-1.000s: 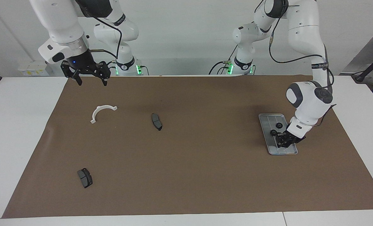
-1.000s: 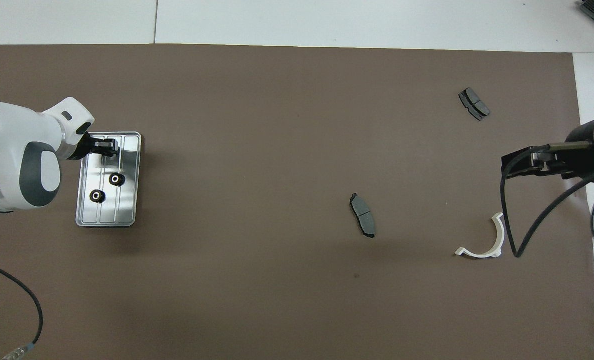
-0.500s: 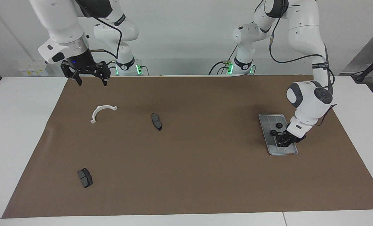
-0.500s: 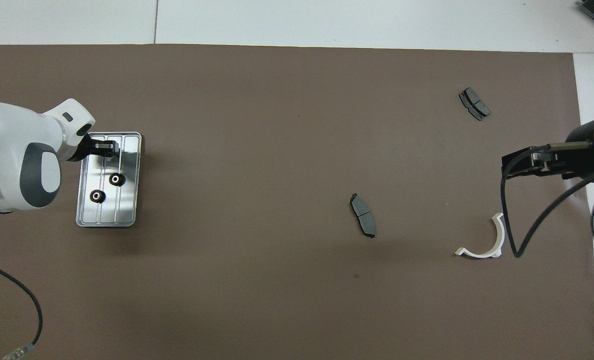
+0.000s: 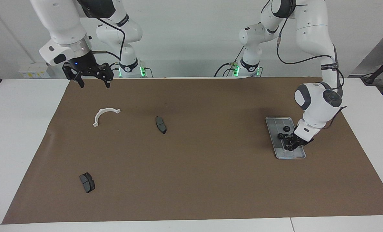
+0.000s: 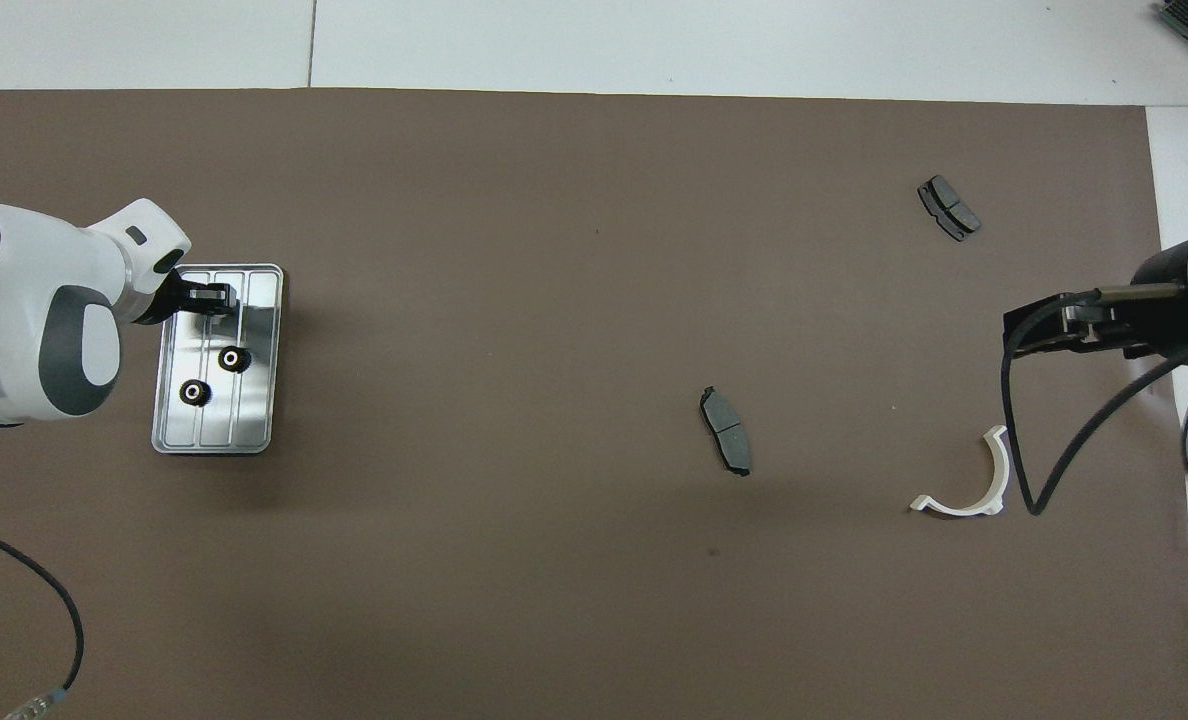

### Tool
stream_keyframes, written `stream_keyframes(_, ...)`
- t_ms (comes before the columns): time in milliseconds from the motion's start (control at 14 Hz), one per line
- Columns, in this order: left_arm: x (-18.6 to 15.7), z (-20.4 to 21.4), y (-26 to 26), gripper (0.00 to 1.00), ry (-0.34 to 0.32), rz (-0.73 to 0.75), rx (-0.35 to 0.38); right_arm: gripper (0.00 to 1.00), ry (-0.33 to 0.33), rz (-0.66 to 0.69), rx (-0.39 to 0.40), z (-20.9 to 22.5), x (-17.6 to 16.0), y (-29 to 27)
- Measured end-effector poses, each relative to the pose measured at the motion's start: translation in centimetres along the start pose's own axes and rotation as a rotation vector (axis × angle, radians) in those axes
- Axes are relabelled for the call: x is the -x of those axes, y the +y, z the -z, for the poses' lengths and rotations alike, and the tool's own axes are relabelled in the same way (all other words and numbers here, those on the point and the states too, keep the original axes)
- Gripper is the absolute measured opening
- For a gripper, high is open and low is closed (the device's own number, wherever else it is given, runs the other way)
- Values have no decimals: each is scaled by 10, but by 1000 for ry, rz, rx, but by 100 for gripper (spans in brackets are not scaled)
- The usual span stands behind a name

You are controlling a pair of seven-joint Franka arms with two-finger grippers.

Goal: Place bearing gear from tray to pile
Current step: 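Close the left gripper on the black gear and lift it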

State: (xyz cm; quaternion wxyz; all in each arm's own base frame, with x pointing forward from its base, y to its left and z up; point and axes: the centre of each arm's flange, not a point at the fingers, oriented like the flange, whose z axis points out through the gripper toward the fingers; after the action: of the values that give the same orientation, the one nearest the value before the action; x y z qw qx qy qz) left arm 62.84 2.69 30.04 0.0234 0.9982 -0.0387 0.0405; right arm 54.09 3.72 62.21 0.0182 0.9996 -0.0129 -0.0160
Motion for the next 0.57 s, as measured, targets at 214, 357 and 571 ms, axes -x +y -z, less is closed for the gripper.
stream_keyframes(214, 1, 1, 0, 33, -4, -1, -1, 100, 0, 0, 0, 0, 0, 0)
stream_keyframes(357, 1, 1, 0, 32, -4, -2, -2, 100, 0, 0, 0, 0, 0, 0)
stream_keyframes(571, 0, 1, 0, 32, -2, -3, -3, 100, 0, 0, 0, 0, 0, 0)
